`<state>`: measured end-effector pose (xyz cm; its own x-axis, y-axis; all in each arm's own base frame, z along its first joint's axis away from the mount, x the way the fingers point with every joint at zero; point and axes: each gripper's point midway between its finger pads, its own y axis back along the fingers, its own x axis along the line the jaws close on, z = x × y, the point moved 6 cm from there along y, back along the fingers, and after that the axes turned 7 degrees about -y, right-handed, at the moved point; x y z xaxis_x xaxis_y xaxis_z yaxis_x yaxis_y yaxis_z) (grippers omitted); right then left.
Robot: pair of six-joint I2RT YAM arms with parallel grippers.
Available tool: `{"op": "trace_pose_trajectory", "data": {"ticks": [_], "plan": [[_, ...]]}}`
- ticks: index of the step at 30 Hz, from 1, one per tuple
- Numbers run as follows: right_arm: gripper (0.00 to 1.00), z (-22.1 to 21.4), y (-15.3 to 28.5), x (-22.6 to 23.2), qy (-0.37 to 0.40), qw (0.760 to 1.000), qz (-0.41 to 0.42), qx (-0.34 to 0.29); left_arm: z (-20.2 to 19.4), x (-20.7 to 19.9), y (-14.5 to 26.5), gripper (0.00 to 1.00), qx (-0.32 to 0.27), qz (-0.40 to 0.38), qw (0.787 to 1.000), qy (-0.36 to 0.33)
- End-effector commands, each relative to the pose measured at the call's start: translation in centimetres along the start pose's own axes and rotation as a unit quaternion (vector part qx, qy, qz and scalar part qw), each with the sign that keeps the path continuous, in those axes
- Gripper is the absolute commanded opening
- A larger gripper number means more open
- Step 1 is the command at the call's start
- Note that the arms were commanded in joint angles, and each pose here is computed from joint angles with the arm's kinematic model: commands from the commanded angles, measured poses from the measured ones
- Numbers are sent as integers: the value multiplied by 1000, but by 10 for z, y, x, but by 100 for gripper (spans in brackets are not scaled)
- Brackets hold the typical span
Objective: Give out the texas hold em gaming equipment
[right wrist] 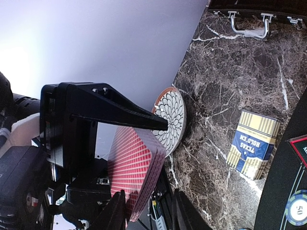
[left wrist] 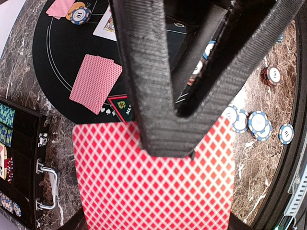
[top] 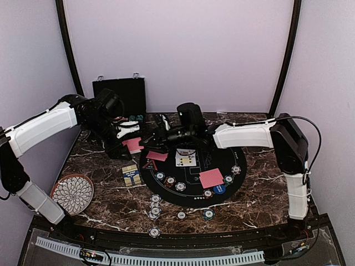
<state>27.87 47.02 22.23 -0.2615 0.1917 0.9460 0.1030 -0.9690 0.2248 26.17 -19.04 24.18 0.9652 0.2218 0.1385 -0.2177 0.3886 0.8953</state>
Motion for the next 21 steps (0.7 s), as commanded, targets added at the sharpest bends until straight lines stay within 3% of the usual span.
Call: {"op": "trace_pose_trajectory", "data": {"ticks": [1,14,21], "plan": [[29,-2,3,19,13,1000,27,0,1,-1,12,0,-15,17,1000,-7],[3,-5,9,30,19,999,35,0,-4,1,5,0,-2,25,1000,-7],[0,-7,9,30,8,999,49,7,-4,2,4,0,-1,27,1000,-6]]}}
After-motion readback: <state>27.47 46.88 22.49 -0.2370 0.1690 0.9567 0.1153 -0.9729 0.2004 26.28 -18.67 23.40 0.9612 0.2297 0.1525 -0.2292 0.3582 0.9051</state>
